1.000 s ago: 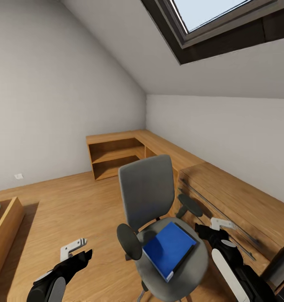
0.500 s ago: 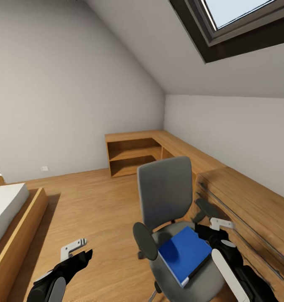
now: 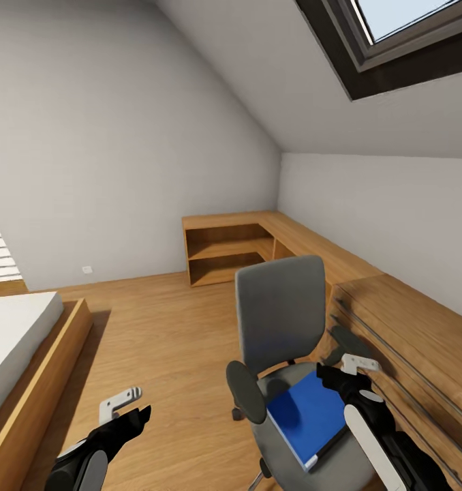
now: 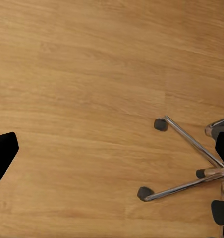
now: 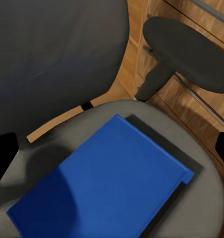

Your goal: In the bedroom, organize the workspace by keeping the computer under the desk, ensuring the monitor is on the desk, placing the keyboard on the desk next to the monitor, placing the mouse on the desk next to the keyboard, moving the folder from the swivel chair onto the desk next to the mouse, stacking the notebook on top of the folder with the pen on top of the notebook, and positioning the swivel chair next to the desk.

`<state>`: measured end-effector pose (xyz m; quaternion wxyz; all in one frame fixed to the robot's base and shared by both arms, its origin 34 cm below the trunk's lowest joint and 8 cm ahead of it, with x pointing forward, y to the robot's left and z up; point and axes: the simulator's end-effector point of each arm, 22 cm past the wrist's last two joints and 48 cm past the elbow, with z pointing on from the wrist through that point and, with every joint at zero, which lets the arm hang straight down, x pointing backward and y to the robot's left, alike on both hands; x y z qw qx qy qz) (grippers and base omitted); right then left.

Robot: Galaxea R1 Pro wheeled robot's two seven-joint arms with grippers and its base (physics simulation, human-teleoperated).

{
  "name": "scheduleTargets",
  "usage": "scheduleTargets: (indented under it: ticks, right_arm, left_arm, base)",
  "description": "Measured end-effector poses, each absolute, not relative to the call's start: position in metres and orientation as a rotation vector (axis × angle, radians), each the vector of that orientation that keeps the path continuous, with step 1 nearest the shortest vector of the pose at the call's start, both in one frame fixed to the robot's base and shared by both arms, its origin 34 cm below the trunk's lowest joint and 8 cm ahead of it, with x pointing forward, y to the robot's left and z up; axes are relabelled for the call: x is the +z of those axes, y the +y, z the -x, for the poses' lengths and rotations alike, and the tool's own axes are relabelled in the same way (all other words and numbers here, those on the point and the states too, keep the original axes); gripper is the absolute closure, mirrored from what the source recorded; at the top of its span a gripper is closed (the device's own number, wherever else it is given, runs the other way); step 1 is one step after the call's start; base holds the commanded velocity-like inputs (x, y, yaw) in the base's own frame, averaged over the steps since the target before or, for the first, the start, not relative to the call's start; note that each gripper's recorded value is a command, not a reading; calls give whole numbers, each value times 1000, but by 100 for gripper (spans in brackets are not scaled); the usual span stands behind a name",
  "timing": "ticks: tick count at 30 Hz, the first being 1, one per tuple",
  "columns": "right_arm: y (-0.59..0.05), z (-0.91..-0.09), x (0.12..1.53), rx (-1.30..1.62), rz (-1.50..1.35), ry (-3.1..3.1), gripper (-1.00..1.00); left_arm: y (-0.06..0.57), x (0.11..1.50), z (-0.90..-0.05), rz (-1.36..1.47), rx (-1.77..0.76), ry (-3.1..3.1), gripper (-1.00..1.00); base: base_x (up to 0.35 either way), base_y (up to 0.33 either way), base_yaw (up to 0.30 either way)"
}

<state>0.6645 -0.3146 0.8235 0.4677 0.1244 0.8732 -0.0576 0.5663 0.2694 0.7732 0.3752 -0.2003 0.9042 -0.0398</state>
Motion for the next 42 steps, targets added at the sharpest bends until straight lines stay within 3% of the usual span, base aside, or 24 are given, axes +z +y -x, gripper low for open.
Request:
scheduleTargets:
  ticks: [6, 19, 42]
  right_arm:
    - [-293, -677, 752, -169, -69, 2214, -100]
    - [-311, -779, 760, -141, -97, 2184, -100]
    - [-286, -777, 736, -93, -84, 2205, -100]
  left_arm:
    - [268, 777, -568, 506, -105, 2304, -100]
    - [267, 777, -569, 503, -107, 2304, -100]
    - [267, 773, -572, 501, -110, 2283, -100]
  base:
    - [0, 0, 0]
    - [0, 0, 0]
    - [55, 4, 0]
